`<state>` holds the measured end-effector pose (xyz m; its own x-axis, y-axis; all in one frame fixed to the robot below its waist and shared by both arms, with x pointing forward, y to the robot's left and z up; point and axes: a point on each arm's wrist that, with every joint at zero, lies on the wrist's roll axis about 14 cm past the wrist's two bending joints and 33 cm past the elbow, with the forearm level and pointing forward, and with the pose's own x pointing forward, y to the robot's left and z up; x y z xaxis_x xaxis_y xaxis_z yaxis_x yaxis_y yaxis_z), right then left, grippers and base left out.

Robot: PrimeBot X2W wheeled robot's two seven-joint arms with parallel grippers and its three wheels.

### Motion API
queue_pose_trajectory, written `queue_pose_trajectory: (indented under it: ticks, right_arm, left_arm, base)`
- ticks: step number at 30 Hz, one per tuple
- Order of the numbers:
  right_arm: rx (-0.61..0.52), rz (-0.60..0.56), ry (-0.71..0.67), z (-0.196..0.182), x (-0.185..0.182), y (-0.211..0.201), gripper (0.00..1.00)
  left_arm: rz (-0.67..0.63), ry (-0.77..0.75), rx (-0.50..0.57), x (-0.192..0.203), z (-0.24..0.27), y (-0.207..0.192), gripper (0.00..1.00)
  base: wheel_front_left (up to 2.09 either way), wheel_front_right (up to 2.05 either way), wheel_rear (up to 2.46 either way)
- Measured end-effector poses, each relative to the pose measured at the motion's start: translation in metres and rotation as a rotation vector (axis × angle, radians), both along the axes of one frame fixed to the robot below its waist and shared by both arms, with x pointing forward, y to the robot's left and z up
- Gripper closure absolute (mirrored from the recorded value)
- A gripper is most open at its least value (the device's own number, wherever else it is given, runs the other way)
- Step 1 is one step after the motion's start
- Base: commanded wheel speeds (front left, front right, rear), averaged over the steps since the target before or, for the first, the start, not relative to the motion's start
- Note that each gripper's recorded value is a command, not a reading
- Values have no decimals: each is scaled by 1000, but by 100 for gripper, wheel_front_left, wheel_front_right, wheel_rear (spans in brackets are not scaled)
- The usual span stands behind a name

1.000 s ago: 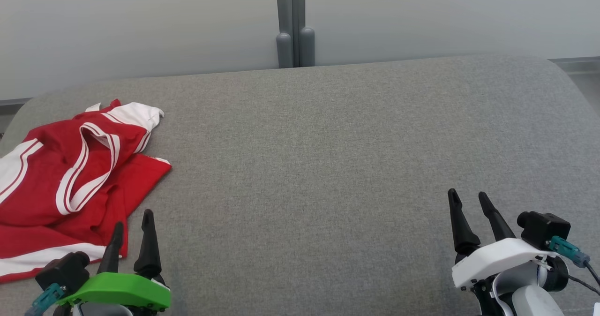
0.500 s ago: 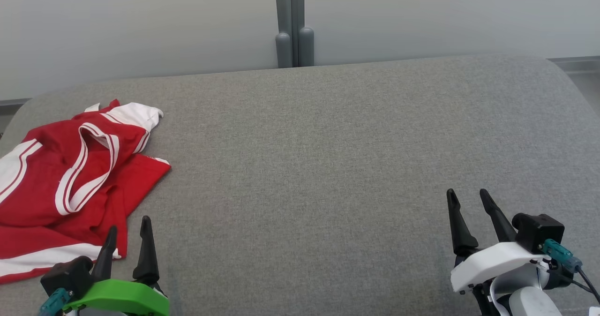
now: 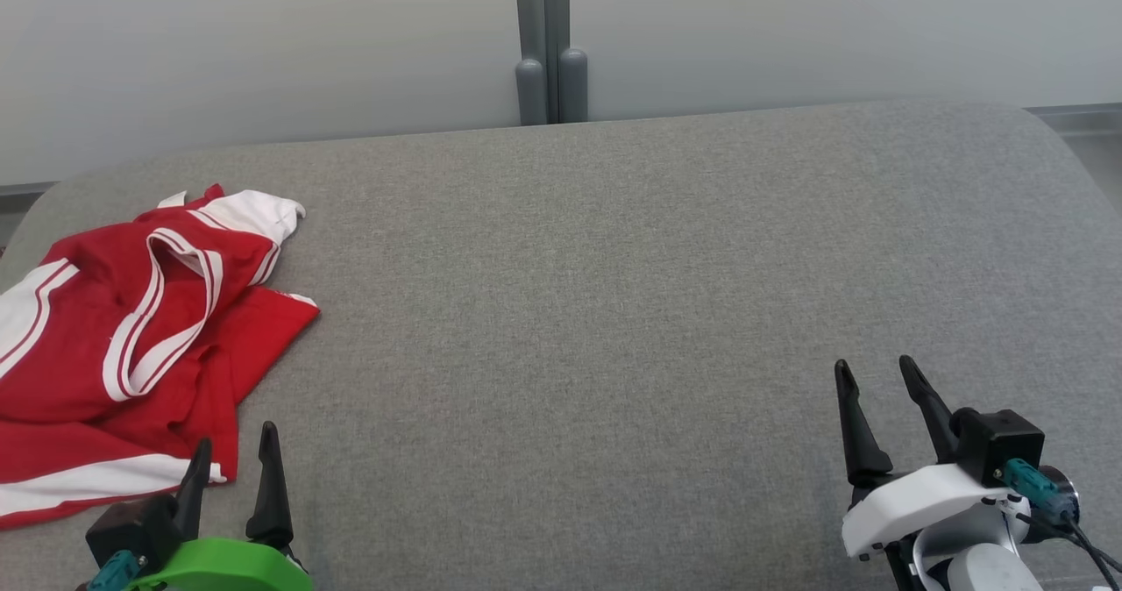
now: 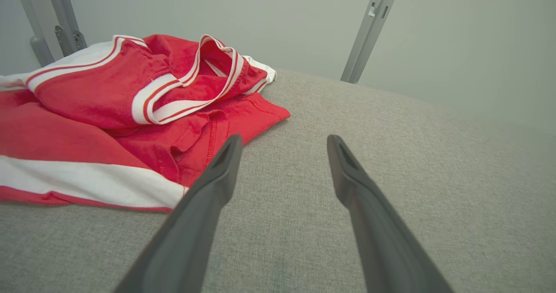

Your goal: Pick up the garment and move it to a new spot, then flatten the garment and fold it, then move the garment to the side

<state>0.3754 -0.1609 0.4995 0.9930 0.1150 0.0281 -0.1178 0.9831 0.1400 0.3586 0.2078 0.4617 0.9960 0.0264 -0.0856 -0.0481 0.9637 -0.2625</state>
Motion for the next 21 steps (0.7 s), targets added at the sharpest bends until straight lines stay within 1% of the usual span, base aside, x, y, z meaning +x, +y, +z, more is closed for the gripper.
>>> queue_pose_trajectory:
  ticks: [8, 16, 21]
  right_arm:
    - [-74, 7, -8, -2, 0, 0, 0]
    - [-134, 4, 0, -8, -4, -5, 0]
    - [-175, 9, 3, -12, -5, -7, 0]
  left_arm:
    - [-1, 23, 50, -4, -9, 3, 0]
    - [18, 50, 34, -9, -20, 6, 0]
    - [5, 48, 51, -8, -20, 4, 0]
  base:
    - [0, 0, 0]
    - [0, 0, 0]
    - [0, 0, 0]
